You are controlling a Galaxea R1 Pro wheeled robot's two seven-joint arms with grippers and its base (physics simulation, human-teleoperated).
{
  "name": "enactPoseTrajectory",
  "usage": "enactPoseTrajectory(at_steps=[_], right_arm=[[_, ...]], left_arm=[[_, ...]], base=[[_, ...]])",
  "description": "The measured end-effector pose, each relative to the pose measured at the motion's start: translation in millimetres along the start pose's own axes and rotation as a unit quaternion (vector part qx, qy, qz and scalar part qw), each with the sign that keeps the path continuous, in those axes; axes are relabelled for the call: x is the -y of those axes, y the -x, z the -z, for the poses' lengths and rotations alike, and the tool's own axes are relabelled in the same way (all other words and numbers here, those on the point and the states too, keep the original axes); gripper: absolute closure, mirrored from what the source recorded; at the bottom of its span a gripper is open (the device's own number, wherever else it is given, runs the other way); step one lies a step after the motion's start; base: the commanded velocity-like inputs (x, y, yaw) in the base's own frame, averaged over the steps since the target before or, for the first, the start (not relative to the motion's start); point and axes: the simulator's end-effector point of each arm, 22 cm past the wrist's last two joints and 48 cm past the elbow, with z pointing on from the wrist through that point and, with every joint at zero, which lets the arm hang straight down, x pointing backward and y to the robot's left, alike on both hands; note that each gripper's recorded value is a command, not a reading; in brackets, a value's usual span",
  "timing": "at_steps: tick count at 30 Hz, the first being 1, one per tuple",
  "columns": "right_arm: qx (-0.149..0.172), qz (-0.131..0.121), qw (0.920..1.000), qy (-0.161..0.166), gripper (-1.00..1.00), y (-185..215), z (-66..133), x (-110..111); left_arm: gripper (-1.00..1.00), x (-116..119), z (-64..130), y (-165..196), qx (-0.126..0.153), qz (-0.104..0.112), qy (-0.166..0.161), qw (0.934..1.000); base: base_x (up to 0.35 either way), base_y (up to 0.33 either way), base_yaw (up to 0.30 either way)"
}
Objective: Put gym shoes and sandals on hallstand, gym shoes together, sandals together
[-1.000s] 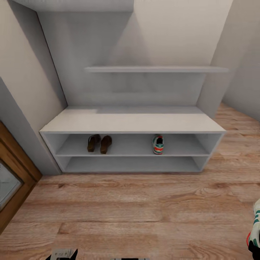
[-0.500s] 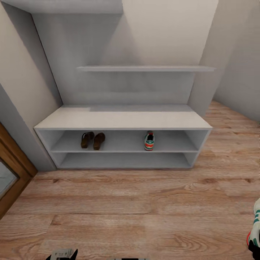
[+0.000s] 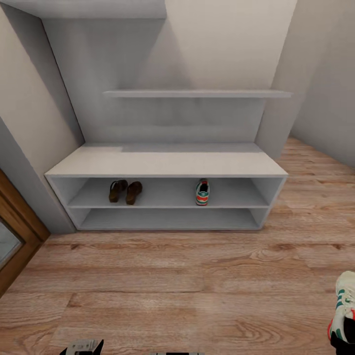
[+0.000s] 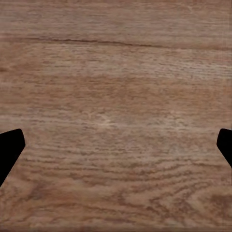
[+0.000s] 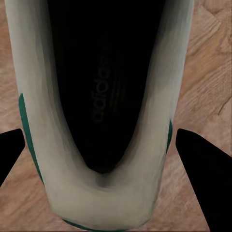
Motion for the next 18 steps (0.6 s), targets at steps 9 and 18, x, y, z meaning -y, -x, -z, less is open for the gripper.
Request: enactPoseTrajectory(at_steps=[9, 18], right_arm=[[-0.034, 0.128, 0.9785, 0.158, 1.00, -71, 51.1, -166], [-0.103, 0.160, 0.9586, 0.212, 1.00, -52, 77.3, -271]], left_arm=[[-1.00, -66, 11.5, 17, 0.015, 0.016, 0.023, 0.9995], [-1.00, -43, 14.1, 21, 0.023, 0.027, -0.042, 0.9985]], base=[[0.000, 0.000, 0.000], [0.000, 0.000, 0.000]])
